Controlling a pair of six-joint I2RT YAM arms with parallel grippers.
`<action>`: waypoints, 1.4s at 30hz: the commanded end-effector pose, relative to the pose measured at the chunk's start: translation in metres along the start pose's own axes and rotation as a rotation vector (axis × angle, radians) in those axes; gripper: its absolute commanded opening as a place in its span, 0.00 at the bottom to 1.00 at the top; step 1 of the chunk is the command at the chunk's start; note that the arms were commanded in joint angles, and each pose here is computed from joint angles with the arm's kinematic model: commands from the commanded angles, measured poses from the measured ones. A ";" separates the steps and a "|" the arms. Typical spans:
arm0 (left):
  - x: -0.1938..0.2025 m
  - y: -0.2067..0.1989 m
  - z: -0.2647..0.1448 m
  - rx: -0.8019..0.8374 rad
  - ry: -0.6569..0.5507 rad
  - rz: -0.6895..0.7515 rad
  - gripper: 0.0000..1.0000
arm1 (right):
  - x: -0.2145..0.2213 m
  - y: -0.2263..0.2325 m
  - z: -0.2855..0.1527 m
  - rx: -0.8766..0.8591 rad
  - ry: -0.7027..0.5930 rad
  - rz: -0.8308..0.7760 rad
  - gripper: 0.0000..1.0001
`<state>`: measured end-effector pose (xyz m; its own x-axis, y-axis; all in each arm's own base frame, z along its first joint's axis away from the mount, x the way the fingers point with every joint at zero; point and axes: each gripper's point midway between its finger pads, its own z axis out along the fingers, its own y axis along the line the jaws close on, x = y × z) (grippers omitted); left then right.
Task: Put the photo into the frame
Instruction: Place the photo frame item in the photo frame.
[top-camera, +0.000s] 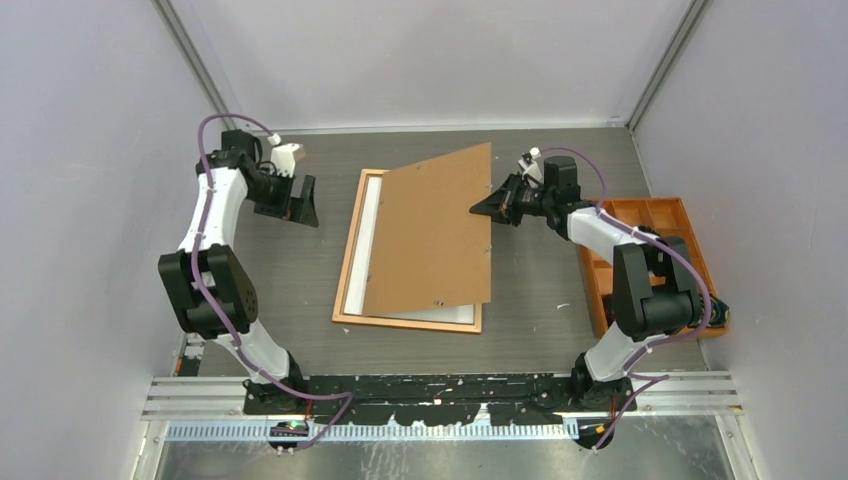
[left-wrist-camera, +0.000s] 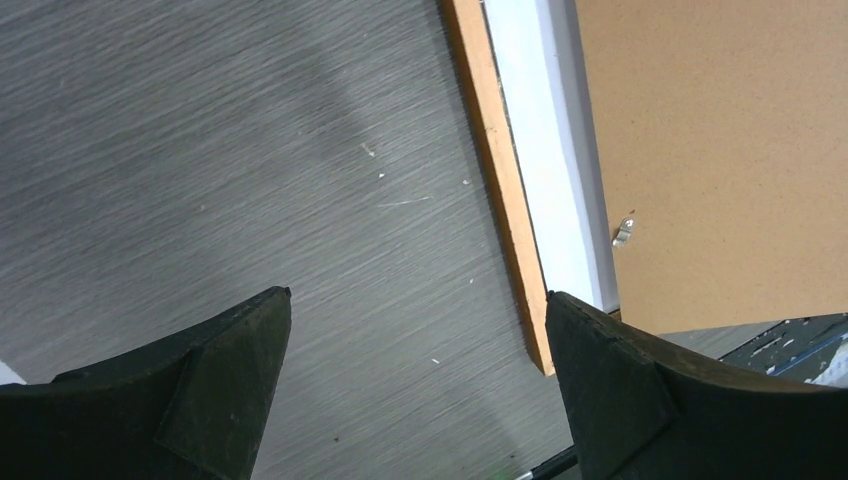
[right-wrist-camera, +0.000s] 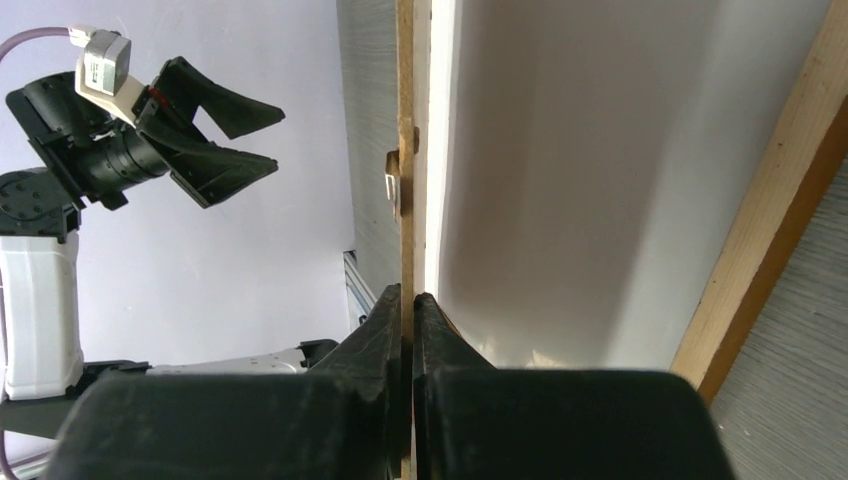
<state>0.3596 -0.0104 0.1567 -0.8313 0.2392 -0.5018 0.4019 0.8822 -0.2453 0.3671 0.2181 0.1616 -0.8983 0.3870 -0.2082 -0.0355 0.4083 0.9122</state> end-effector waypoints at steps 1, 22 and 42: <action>-0.006 0.001 -0.024 0.009 -0.059 -0.019 1.00 | -0.010 0.038 -0.004 -0.090 0.011 -0.117 0.01; 0.030 0.023 0.016 -0.001 0.019 -0.117 0.98 | -0.015 0.021 0.011 -0.085 0.034 -0.087 0.01; 0.050 0.032 0.040 -0.004 0.067 -0.131 0.90 | -0.017 0.028 0.032 -0.147 0.027 -0.041 0.01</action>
<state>0.3408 0.0106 0.0864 -0.9158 0.1414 -0.3760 0.2724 0.9064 -0.3228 0.3896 0.2365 0.1540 -0.9114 0.3713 -0.1777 -0.0412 0.3473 0.9368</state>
